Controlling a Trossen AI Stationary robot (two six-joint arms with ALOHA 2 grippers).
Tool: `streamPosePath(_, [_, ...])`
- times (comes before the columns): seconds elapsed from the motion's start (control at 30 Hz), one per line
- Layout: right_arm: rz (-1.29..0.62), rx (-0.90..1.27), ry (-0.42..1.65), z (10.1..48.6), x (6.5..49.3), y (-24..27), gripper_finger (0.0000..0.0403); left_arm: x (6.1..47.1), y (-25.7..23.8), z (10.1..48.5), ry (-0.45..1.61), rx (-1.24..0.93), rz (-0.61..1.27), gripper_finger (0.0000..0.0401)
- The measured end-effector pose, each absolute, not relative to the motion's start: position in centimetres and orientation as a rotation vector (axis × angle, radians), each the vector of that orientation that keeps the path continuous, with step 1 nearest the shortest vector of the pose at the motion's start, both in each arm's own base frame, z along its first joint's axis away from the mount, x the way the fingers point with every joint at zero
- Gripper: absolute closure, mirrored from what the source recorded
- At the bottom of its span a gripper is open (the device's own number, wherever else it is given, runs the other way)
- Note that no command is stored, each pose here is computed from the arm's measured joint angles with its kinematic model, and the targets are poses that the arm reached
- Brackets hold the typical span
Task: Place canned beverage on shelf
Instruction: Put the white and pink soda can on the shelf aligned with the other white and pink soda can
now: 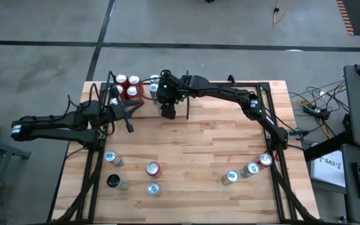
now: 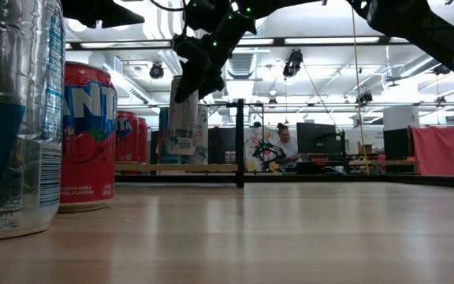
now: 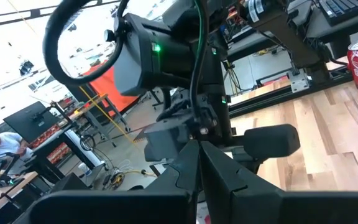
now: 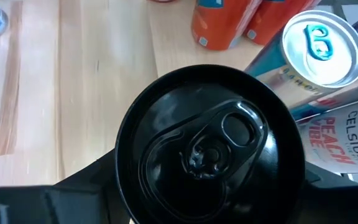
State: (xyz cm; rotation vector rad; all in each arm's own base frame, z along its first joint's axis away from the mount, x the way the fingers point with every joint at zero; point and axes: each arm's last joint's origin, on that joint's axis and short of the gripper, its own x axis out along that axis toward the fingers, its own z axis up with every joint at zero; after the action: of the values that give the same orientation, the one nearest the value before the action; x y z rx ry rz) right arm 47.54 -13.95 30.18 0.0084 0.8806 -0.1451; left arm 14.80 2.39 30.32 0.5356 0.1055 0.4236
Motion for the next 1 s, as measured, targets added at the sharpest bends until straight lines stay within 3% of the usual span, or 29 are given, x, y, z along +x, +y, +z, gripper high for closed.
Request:
streamPosePath(0.57, [-0.180,0.033,0.949,28.5,47.2,-16.0,0.0164,14.8,2.4,30.3,0.106,0.539,0.424,0.0401])
streamPosePath(0.83, [-0.180,0.005,0.928,28.6,47.3,-16.4,0.0078,14.7,2.5,30.3,0.122,0.540,0.475,0.0401])
streamPosePath(1.0, [-0.181,-0.003,0.915,29.1,47.3,-16.4,0.0058,14.7,2.6,30.2,0.140,0.547,0.494,0.0401])
